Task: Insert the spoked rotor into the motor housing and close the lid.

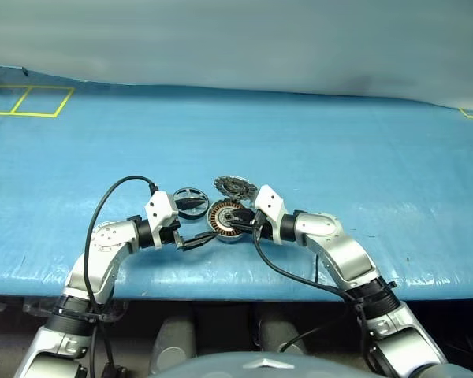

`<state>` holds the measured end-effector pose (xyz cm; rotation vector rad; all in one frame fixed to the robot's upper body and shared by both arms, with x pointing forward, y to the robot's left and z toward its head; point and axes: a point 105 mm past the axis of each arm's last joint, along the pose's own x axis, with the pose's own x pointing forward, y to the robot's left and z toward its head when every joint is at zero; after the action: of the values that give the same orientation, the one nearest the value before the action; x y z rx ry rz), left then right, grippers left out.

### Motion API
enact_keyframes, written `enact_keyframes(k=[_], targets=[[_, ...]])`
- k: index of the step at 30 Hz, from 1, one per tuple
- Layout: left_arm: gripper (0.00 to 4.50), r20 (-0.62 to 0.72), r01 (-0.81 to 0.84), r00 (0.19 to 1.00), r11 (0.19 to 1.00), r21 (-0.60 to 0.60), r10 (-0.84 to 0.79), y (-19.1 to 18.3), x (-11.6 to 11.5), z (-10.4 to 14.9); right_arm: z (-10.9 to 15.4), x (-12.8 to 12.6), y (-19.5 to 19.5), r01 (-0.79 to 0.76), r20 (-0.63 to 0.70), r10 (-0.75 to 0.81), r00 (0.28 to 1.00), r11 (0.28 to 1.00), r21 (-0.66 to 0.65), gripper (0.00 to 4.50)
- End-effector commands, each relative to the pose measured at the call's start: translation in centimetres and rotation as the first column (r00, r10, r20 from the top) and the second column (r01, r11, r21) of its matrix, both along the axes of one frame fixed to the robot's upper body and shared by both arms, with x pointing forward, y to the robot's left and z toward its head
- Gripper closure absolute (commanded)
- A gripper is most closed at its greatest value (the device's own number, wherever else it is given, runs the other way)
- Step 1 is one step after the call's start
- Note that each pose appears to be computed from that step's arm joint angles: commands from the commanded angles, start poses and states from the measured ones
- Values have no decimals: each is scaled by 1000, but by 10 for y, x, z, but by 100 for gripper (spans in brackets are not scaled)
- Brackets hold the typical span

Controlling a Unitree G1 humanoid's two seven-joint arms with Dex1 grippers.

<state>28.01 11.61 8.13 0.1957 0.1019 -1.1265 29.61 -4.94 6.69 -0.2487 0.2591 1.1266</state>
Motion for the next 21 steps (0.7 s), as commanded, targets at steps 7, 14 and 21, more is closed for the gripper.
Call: enact_keyframes(k=[7, 14, 21], targets=[[0, 71, 9, 997, 1000, 4, -9, -1, 1, 15, 8, 1, 0, -8, 28, 8, 1000, 1000, 0, 368], [0, 70, 10, 997, 1000, 6, -10, -2, 1, 13, 7, 1, -1, -4, 38, 5, 999, 1000, -14, 368], [0, 71, 9, 997, 1000, 8, -10, -2, 1, 13, 6, -1, -1, -15, 18, 16, 1000, 1000, -8, 368]])
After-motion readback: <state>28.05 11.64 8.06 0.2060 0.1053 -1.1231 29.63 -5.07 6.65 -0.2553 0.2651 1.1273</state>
